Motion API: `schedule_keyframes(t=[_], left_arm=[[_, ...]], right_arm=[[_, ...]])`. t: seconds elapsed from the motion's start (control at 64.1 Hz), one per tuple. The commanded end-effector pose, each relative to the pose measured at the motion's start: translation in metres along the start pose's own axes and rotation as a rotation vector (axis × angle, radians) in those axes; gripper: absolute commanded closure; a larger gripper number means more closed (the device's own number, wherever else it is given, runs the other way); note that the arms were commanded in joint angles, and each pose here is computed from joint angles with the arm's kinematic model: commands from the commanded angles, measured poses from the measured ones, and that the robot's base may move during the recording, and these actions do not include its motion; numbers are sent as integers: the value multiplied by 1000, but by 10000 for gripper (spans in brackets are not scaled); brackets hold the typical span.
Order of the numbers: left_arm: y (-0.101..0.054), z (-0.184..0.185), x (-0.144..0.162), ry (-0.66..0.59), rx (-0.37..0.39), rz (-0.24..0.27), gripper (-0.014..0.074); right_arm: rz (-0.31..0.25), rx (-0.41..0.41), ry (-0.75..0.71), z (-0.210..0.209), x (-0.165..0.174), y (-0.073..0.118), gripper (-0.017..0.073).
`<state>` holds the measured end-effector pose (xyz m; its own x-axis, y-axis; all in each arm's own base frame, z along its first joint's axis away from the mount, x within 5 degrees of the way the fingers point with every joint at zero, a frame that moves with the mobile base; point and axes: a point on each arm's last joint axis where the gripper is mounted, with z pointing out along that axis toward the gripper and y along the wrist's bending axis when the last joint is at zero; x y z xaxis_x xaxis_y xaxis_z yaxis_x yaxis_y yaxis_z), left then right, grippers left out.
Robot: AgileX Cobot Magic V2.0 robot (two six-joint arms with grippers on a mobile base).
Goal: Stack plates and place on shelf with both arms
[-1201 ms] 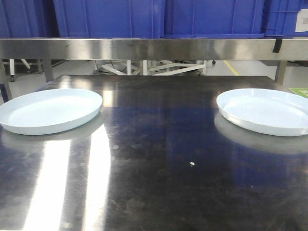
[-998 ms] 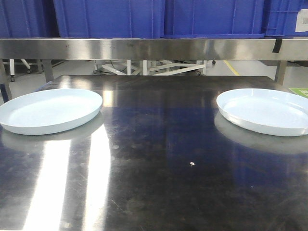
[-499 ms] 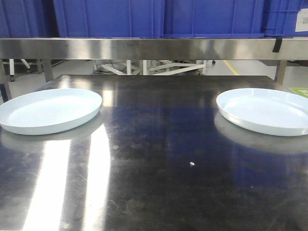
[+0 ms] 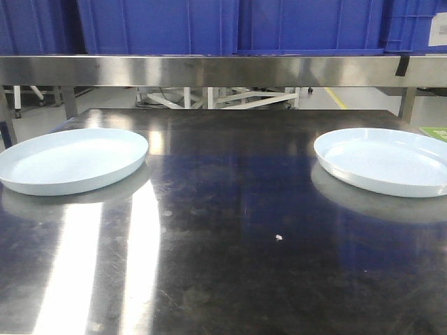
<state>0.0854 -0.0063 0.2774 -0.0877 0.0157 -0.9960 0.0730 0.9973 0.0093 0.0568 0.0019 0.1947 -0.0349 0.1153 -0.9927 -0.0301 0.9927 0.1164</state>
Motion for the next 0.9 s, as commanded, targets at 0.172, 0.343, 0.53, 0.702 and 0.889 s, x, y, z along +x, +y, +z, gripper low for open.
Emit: schedule_keyframes(t=[0.172,0.343,0.53,0.702,0.889], left_arm=[[1,48,-43,60,2,-20,510],[-1,87,-49,272,27,-57,511],[-8,133,-49,481,71,-205,511],[-12,176,-44,707,114,-233,511],[2,224,-30,958,128,-353,511]], right_arm=[[-17,-4,-101,-2,-8,1,502],[-17,-4,-101,-2,-8,1,502],[-17,-4,-101,-2,-8,1,502],[-17,-4,-101,-2,-8,1,502],[-17,-4,-101,-2,-8,1,502]])
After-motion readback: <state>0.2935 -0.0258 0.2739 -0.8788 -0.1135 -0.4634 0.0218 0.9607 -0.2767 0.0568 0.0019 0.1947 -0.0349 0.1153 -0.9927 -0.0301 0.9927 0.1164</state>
